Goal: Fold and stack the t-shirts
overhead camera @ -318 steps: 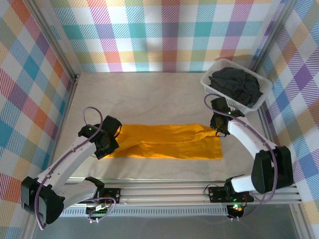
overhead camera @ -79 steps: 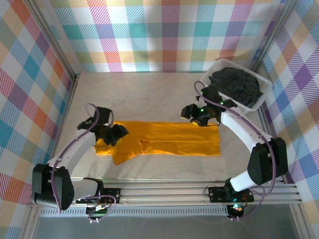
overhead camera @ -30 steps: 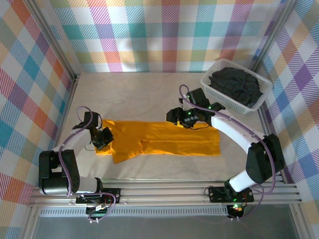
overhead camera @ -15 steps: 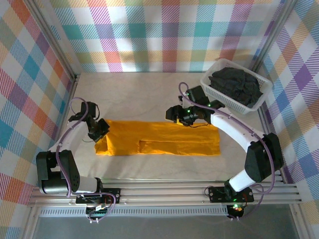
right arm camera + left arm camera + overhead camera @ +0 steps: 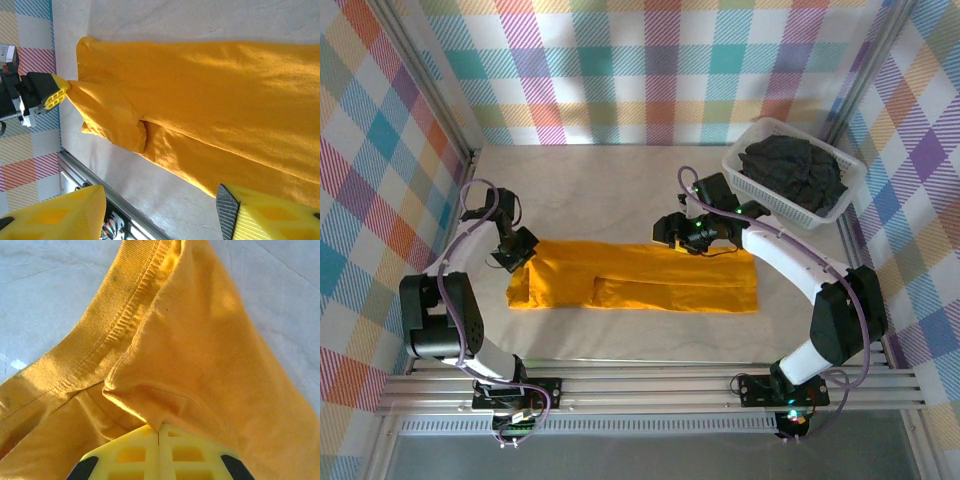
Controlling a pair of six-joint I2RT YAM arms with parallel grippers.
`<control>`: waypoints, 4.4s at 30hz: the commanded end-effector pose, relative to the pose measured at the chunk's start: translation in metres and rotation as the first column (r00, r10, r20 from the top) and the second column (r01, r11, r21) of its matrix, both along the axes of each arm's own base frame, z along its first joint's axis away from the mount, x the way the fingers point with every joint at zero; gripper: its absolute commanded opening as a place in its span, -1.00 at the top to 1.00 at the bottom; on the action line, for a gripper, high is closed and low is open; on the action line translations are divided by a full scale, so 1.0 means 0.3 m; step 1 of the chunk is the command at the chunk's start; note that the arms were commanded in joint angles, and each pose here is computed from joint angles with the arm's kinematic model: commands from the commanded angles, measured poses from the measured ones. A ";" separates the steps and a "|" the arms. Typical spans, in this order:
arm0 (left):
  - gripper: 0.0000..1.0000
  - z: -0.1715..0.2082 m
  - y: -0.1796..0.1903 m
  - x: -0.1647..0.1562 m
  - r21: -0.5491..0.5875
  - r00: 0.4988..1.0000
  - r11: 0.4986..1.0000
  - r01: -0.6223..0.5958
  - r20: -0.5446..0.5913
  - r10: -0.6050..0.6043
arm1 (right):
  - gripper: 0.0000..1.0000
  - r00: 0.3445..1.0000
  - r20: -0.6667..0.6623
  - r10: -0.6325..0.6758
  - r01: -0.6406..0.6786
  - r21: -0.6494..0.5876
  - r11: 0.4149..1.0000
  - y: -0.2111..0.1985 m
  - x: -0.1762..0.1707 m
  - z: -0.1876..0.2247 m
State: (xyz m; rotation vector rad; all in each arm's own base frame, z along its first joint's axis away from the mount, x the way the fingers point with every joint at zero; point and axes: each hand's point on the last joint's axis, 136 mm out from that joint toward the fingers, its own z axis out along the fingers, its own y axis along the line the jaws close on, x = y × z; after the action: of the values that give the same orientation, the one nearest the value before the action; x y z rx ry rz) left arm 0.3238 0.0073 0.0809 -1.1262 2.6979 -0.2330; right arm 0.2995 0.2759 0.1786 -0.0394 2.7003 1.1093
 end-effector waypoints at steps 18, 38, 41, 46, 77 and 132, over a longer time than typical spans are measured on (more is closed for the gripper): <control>0.01 0.058 0.134 0.045 0.294 1.000 0.956 0.001 -0.019 0.004 | -0.19 0.992 -0.035 -0.119 0.110 -0.192 0.975 -0.187 -0.029 -0.110; 0.30 -0.120 -0.219 0.025 0.072 0.986 0.989 -0.132 -0.092 0.138 | 0.23 0.910 -0.285 -0.302 0.075 -0.602 0.795 -0.593 0.044 -0.489; 0.32 -0.187 -0.257 0.085 0.038 0.984 0.994 -0.098 -0.144 0.103 | 0.23 0.879 -0.350 -0.324 0.056 -0.600 0.798 -0.584 0.016 -0.526; 0.32 -0.245 -0.316 0.277 -0.014 0.989 0.998 -0.061 -0.137 0.059 | 0.19 0.843 -0.403 -0.356 0.070 -0.574 0.816 -0.518 -0.071 -0.530; -0.48 0.240 -1.026 1.124 -0.437 0.791 0.862 0.258 0.608 0.071 | 0.07 0.697 -0.529 -0.485 0.286 -0.416 0.863 -0.088 -0.334 -0.425; 1.00 -0.183 -0.916 -0.755 -0.510 0.713 0.665 0.546 -0.134 -0.688 | 1.00 0.755 -0.633 -0.169 -0.057 -0.321 0.945 -0.286 -0.655 -0.466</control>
State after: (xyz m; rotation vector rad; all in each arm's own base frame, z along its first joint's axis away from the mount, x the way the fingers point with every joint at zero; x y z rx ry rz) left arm 0.1117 -0.2695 0.0201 -0.2695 3.3356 -0.8290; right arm 0.1218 0.1972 0.0349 0.4357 3.4045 0.7488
